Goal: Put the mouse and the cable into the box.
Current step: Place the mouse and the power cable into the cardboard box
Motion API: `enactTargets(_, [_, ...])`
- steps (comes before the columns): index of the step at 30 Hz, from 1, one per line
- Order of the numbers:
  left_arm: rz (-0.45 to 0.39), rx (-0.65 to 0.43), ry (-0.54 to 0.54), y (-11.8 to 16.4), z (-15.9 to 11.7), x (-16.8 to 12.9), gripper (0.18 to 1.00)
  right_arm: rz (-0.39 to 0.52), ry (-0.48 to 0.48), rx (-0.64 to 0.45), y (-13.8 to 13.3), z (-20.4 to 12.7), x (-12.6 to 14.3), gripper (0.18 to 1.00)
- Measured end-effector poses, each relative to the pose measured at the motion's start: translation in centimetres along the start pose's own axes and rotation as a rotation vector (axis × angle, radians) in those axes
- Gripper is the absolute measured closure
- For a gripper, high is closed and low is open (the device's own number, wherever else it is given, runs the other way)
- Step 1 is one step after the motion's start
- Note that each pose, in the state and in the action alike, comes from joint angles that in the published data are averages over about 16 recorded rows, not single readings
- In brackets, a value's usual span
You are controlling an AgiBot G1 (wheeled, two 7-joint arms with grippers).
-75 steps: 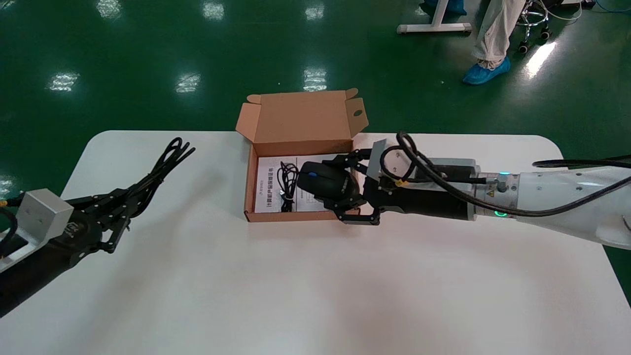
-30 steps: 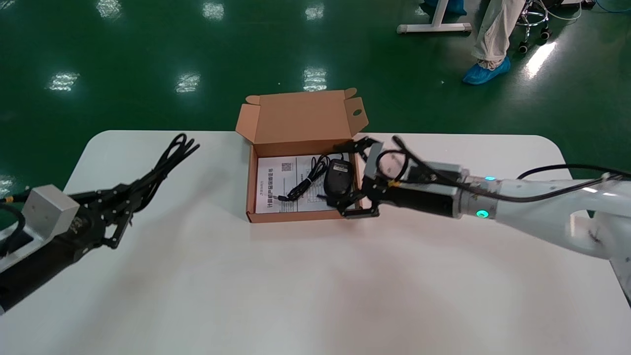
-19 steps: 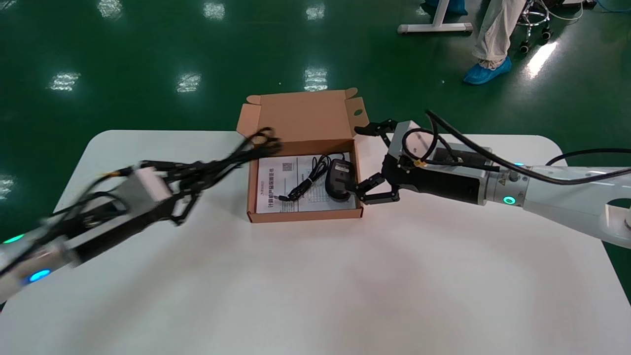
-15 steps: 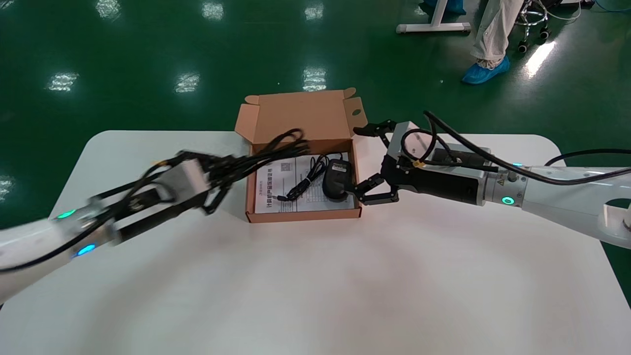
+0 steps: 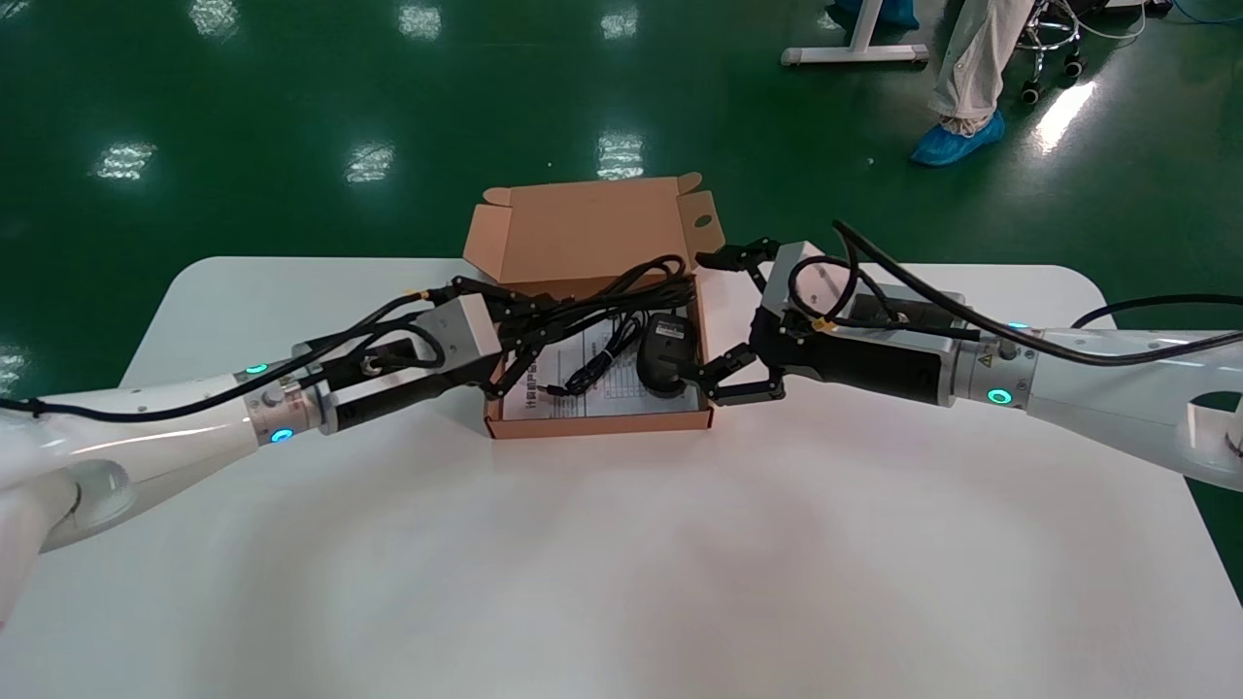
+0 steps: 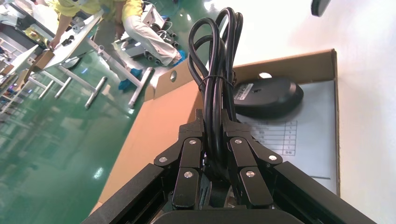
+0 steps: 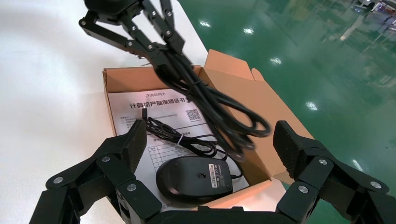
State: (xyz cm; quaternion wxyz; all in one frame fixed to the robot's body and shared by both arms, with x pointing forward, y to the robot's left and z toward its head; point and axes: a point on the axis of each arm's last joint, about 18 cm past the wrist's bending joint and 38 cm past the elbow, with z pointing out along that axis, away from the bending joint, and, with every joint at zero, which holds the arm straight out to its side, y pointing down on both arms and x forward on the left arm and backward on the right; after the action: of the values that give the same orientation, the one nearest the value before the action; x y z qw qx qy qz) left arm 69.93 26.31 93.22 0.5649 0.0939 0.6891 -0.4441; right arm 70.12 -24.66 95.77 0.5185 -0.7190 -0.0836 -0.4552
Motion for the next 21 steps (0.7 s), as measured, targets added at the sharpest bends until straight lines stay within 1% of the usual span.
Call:
enactTargets(7, [-0.001,0.009,0.015,0.2,0.3,0.2,0.946,0.001,0.0,0.0,0.0,0.0,0.0,0.178])
enactTargets(13, [-0.003,0.009,0.014,0.2,0.2,0.2,0.928,0.001,0.0,0.0,0.0,0.0,0.0,0.178])
enactTargets(16, [-0.011,0.01,0.005,0.2,0.1,0.0,0.903,0.001,0.003,0.002,-0.1,0.0,0.1,0.178])
enactTargets(21, [-0.063,0.026,-0.052,0.3,-0.8,-0.9,0.841,0.029,0.042,0.029,-0.5,-0.3,0.9,0.178])
